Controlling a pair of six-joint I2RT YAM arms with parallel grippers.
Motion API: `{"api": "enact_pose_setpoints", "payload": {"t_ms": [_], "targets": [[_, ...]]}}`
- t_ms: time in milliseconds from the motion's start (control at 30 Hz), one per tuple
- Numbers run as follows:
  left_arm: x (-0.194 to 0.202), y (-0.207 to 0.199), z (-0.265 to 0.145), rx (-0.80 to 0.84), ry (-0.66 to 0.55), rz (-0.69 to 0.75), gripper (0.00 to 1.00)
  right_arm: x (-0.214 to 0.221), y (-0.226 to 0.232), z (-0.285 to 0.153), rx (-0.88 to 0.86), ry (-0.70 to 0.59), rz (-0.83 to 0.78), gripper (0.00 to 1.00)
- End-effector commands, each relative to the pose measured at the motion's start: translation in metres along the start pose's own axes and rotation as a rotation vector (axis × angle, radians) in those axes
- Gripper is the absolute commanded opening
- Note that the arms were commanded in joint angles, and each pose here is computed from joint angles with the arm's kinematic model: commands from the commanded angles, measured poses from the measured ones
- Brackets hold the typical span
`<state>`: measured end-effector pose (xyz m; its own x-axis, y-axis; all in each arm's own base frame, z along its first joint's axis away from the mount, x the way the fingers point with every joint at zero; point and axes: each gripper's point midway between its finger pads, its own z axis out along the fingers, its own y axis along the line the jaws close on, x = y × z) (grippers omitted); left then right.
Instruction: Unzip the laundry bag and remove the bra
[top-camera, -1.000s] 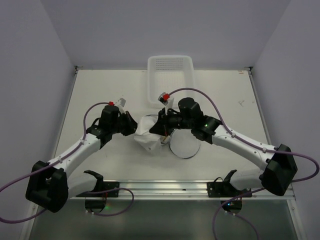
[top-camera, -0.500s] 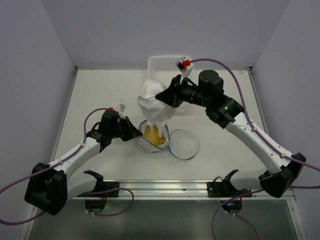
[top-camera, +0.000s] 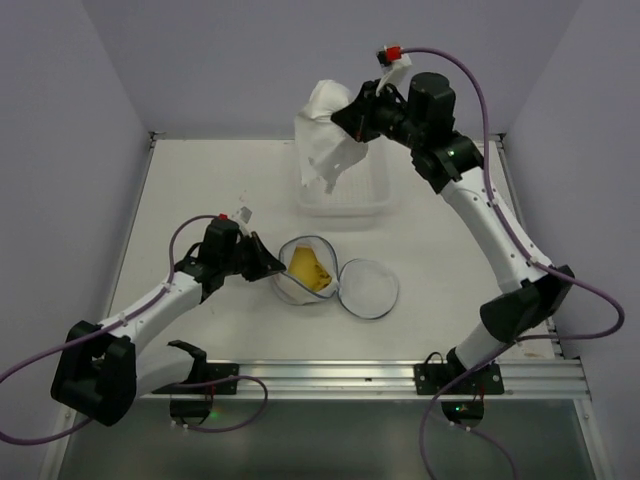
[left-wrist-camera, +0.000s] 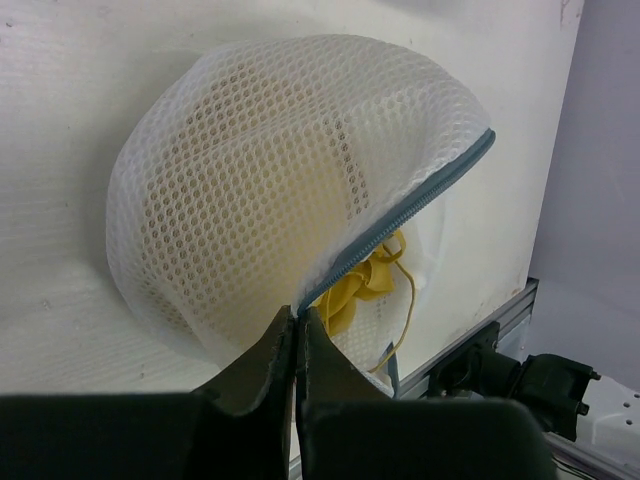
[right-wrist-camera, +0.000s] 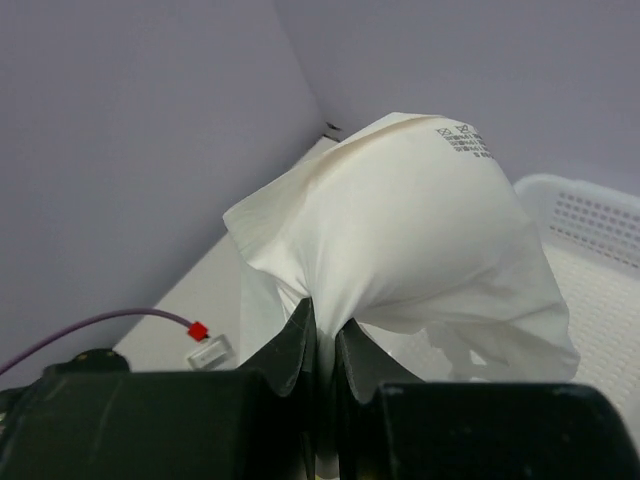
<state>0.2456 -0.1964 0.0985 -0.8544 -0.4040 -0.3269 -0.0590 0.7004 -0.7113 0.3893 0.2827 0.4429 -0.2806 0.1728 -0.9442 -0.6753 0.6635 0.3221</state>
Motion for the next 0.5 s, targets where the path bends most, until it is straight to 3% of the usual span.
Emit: {"api": "enact_pose_setpoints", "payload": {"t_ms": [0,267,467], "targets": [[-0.008,-0.014,-0.007,0.046,-0.037,0.03,0.01,0.02,-0.041,0.027,0.095,0.046,0.015,0.0],[-0.004,-0.008,-0.007,0.037,-0.038,0.034,0.01,0.094,-0.131,0.087,0.204,0.116,0.119,0.0],[-0.004,-0.004,-0.002,0.023,-0.031,0.038,0.01,0.113,-0.188,0.116,0.292,0.145,0.081,0.0]]}}
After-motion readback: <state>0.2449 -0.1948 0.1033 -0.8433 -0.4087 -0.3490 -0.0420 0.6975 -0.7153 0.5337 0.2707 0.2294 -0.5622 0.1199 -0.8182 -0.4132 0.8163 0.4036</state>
